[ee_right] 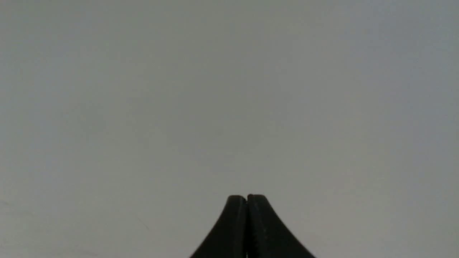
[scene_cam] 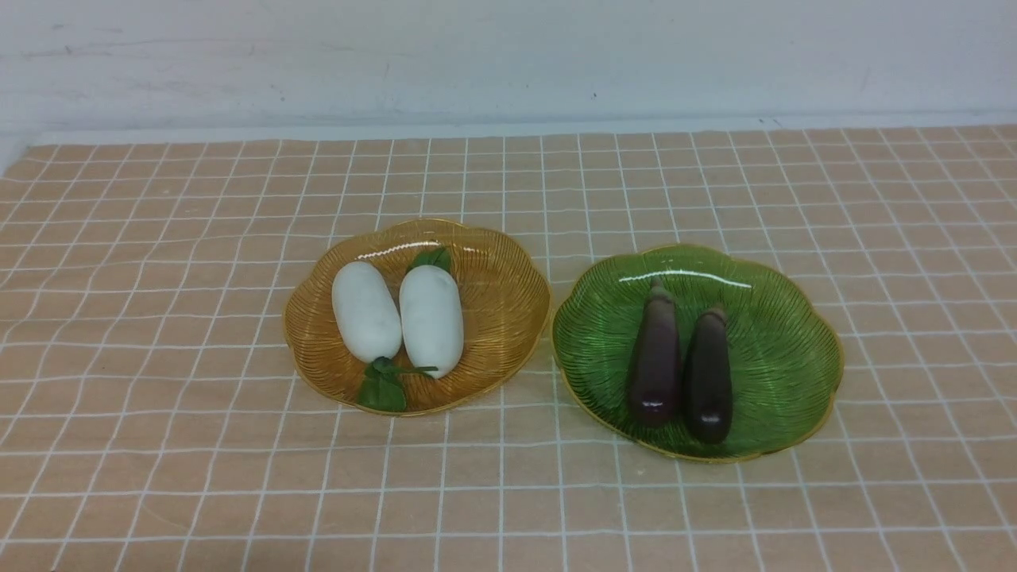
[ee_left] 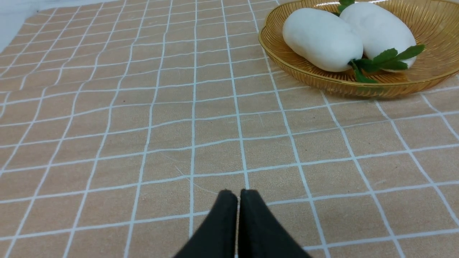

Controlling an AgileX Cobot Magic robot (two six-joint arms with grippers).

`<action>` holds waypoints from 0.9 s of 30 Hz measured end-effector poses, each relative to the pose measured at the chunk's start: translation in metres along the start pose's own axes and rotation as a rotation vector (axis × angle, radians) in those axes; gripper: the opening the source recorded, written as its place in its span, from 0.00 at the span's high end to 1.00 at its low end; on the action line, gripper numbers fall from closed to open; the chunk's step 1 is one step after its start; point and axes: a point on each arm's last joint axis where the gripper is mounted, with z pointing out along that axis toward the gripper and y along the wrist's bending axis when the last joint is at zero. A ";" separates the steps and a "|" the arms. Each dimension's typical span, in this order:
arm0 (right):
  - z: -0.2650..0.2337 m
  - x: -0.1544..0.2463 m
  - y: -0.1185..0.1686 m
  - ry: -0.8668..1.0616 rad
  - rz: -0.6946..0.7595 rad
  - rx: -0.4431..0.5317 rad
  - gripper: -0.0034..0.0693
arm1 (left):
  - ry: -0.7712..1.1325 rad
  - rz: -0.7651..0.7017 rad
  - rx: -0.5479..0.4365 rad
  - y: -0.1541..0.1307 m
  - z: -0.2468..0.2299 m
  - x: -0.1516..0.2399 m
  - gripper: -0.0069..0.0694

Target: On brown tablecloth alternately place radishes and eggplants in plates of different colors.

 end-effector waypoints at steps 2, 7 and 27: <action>0.003 0.033 -0.004 0.125 -0.043 0.066 0.97 | 0.000 0.000 0.000 0.000 0.000 0.000 0.91; -0.006 0.130 -0.013 0.449 -0.089 0.126 0.97 | 0.000 0.000 0.000 0.000 0.000 0.000 0.91; -0.012 0.144 -0.015 0.550 -0.071 0.148 0.97 | 0.001 0.000 0.000 0.000 0.000 0.000 0.91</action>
